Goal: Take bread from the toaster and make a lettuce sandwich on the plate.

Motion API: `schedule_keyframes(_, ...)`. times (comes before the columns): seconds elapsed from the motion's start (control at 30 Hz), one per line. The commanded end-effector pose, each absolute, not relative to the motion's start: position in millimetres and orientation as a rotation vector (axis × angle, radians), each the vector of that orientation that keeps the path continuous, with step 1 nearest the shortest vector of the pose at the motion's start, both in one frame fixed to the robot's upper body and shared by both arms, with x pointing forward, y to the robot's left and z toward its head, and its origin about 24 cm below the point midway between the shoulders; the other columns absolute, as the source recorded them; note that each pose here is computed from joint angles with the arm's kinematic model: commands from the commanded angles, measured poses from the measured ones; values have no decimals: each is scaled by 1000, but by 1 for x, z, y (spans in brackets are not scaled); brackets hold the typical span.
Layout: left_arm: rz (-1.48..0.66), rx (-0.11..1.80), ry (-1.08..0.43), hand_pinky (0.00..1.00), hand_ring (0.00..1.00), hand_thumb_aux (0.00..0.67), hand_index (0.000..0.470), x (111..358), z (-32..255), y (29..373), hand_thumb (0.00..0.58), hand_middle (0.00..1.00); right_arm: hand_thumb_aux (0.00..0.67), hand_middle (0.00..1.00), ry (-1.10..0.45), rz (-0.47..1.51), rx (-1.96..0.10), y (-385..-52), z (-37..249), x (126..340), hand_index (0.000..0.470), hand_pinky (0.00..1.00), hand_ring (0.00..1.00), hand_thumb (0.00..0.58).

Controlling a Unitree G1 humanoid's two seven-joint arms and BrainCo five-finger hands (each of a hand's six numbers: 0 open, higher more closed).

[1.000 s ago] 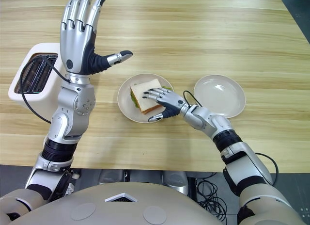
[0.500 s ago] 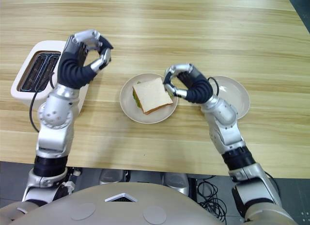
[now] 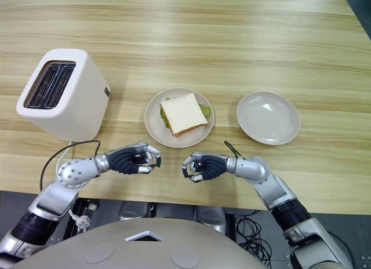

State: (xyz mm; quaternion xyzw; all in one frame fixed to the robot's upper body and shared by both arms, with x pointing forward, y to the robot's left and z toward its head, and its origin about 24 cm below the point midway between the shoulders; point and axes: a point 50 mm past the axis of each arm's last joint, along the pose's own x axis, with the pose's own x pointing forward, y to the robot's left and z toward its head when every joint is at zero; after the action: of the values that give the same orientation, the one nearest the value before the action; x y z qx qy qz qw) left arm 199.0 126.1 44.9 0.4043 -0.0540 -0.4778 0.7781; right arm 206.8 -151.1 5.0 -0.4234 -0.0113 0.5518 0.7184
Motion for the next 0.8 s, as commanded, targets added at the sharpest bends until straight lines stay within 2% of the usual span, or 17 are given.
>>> schedule_keyframes(0.03,-1049,1162,-144,1000,1000,670,460,209,16,116,580,1000,670,1000,-52,1156,-1176,-150,-9,222,460,1000,1000,580)
schedule_keyframes(0.17,-1063,1339,-153,1000,1000,670,460,219,-10,110,580,1000,670,1000,-95,1104,-1323,-148,-15,240,460,1000,1000,580)
schedule_keyframes(0.33,-969,1500,-159,1000,1000,670,460,247,-32,113,580,1000,670,1000,-137,1025,-1429,-141,-16,266,460,1000,1000,580)
schedule_keyframes(0.43,-899,1592,-142,1000,1000,670,460,272,-33,122,580,1000,670,1000,-138,963,-1480,-143,-14,286,460,1000,1000,580)
schedule_keyframes(0.6,-711,1624,-158,1000,1000,670,460,310,-21,131,580,1000,670,1000,-111,873,-1487,-142,-11,312,460,1000,1000,580)
schedule_keyframes(0.8,-618,1607,-152,1000,1000,670,460,327,-17,123,580,1000,670,1000,-16,774,-1565,-145,-9,333,460,1000,1000,580)
